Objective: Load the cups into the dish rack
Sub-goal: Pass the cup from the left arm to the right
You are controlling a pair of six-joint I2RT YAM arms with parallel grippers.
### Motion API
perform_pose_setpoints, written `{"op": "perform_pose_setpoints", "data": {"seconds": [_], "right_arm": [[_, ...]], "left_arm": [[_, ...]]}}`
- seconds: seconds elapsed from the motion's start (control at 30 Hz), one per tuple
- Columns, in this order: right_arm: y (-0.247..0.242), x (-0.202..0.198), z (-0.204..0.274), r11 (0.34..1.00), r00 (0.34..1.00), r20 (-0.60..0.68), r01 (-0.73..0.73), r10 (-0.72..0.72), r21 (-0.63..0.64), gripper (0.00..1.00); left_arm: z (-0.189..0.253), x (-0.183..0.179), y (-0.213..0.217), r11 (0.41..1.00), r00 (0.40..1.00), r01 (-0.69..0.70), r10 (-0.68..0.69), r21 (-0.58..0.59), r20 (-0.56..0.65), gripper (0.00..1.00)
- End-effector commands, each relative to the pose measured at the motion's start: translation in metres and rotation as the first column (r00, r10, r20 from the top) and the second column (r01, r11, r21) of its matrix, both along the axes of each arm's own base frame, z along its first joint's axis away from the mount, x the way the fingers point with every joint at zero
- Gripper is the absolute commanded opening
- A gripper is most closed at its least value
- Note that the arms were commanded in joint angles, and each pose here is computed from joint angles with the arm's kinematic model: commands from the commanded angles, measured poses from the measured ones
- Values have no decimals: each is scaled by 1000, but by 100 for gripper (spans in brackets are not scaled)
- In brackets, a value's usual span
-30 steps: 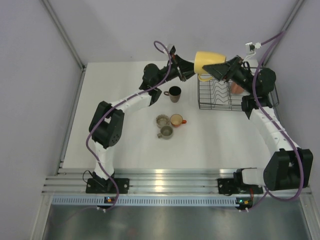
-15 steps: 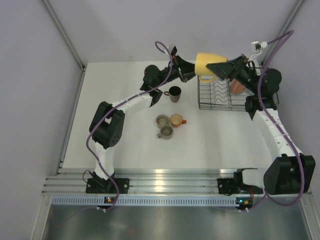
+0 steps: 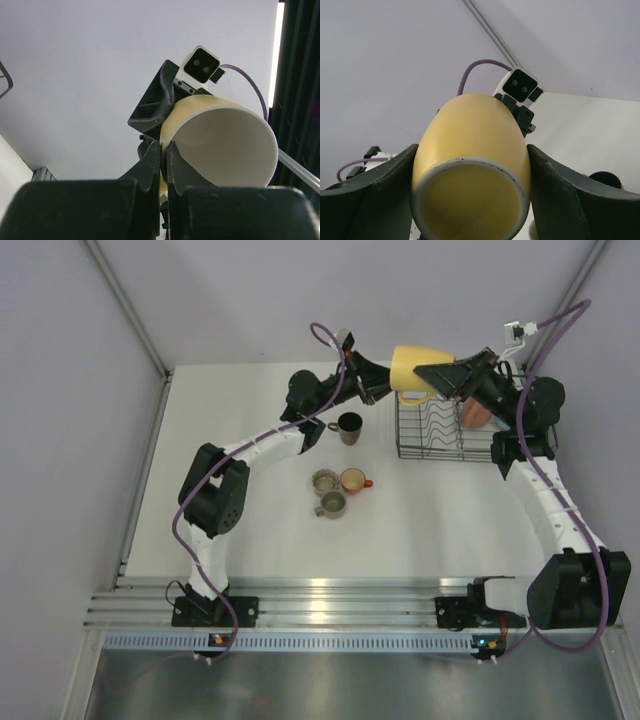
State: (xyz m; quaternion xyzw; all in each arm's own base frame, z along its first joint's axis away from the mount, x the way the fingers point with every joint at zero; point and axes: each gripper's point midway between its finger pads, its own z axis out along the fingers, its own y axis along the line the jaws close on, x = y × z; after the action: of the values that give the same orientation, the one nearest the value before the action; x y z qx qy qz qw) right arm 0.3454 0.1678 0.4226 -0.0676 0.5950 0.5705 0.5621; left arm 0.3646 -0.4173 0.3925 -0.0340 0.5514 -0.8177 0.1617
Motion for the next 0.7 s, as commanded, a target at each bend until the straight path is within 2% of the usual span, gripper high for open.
{"op": "perform_pose_setpoints", "data": {"seconds": [0.0,0.23,0.27,0.3,0.4,0.53,0.67], "right_arm": [[-6,-2,18,1000,998,55,21,-22,20,0],[-10,9,-8,998,998,-8,68,-67,16,0],[-11,11,-10,997,997,-11,74,-73,14,0],[-12,15,-14,996,996,-13,87,-87,6,0],[-14,23,-23,994,993,-27,111,-111,-16,0],[-16,32,-29,992,991,-35,126,-127,-26,0],[-19,40,-32,989,989,-37,142,-143,-32,0]], "left_arm": [[83,-48,21,986,972,51,-12,-159,236,0],[72,-39,14,987,977,54,-22,-149,210,1],[68,-36,12,988,979,56,-26,-147,200,4],[67,-36,11,987,981,61,-32,-150,192,12],[61,-33,11,984,984,74,-46,-159,175,25],[54,-30,10,985,986,68,-43,-158,159,33],[51,-28,10,984,987,67,-42,-164,152,36]]}}
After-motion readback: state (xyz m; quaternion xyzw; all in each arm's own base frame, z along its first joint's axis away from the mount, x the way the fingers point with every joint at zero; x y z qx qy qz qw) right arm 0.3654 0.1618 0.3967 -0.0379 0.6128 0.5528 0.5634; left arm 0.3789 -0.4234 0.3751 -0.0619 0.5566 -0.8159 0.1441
